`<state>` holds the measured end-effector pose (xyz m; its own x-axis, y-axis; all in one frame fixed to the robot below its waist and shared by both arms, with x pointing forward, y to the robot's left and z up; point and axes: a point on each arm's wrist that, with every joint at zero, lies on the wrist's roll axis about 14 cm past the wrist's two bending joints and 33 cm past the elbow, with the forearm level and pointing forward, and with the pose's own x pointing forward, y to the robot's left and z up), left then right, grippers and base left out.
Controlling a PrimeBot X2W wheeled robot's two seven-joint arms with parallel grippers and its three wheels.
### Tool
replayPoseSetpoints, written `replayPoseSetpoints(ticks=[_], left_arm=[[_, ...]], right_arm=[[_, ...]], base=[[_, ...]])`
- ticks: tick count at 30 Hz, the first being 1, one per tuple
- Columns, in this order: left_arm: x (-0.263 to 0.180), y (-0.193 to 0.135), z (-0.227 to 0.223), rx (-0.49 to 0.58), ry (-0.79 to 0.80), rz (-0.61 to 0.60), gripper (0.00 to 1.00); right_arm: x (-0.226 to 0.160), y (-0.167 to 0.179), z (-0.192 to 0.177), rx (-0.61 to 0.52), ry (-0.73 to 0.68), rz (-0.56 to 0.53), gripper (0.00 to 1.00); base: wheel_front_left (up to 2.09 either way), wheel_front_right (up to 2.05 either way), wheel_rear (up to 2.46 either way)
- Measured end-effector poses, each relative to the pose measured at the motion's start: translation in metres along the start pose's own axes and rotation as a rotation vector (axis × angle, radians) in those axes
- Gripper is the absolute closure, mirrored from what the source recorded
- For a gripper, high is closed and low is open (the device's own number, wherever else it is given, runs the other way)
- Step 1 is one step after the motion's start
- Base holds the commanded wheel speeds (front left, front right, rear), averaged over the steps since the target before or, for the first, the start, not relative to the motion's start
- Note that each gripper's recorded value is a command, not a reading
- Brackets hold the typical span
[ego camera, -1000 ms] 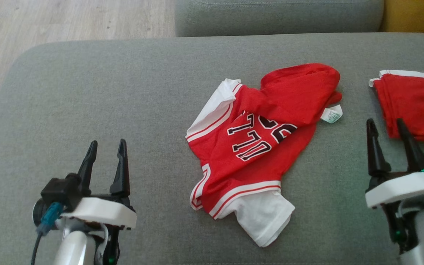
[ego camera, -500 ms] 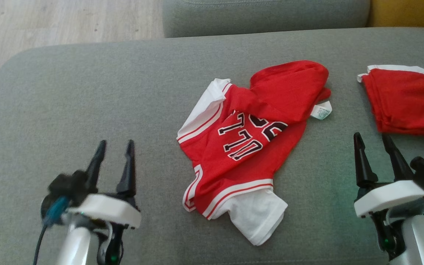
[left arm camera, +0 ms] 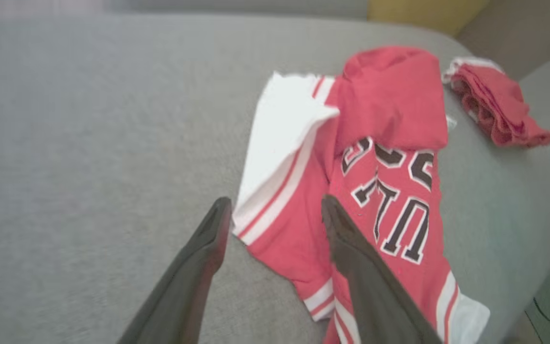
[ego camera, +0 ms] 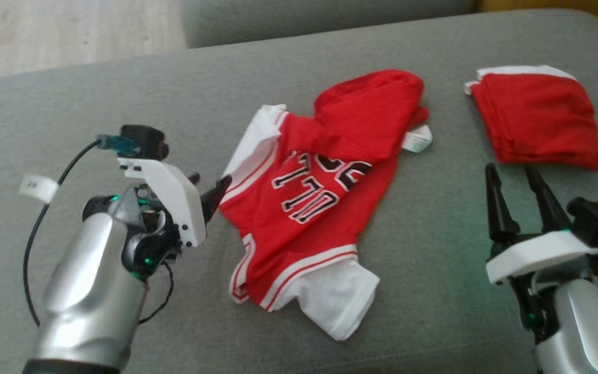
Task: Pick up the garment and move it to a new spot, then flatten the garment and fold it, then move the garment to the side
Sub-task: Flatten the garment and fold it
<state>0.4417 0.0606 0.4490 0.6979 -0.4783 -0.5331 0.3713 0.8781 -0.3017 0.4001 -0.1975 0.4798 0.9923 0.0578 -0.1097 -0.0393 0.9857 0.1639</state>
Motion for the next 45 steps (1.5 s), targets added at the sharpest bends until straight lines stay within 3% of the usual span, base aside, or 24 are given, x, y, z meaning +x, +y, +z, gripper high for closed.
replayPoseSetpoints(ticks=[8, 17, 19, 20, 27, 35, 45], left_arm=[[0.027, 0.004, -0.056, -0.012, 0.354, -0.036, 0.00], [0.047, -0.003, -0.061, 0.012, 0.445, -0.067, 0.00], [0.048, -0.003, -0.061, 0.012, 0.451, -0.070, 0.77], [0.048, -0.001, -0.062, 0.019, 0.453, -0.067, 1.00], [0.047, 0.011, -0.048, 0.105, 0.429, -0.038, 1.00], [0.053, 0.073, 0.013, 0.229, 0.316, 0.117, 1.00], [0.072, 0.133, 0.058, 0.368, 0.195, 0.336, 1.00]], right_arm=[[-0.003, -0.020, 0.002, 0.023, -0.014, -0.065, 0.00], [-0.010, -0.039, -0.009, 0.033, 0.013, -0.123, 0.00], [-0.008, -0.040, -0.006, 0.031, 0.008, -0.124, 0.00], [-0.008, -0.040, -0.005, 0.030, 0.003, -0.123, 0.00], [-0.005, -0.035, -0.008, 0.030, 0.009, -0.109, 0.00], [0.004, -0.037, -0.008, 0.008, 0.015, -0.096, 0.00], [0.009, -0.045, -0.012, -0.002, 0.035, -0.111, 0.00]], base=[[0.00, 0.00, 0.00], [0.00, 0.00, 0.00], [0.00, 0.00, 0.00], [0.00, 0.00, 0.00], [0.00, 0.00, 0.00], [0.00, 0.00, 0.00], [0.00, 0.00, 0.00]])
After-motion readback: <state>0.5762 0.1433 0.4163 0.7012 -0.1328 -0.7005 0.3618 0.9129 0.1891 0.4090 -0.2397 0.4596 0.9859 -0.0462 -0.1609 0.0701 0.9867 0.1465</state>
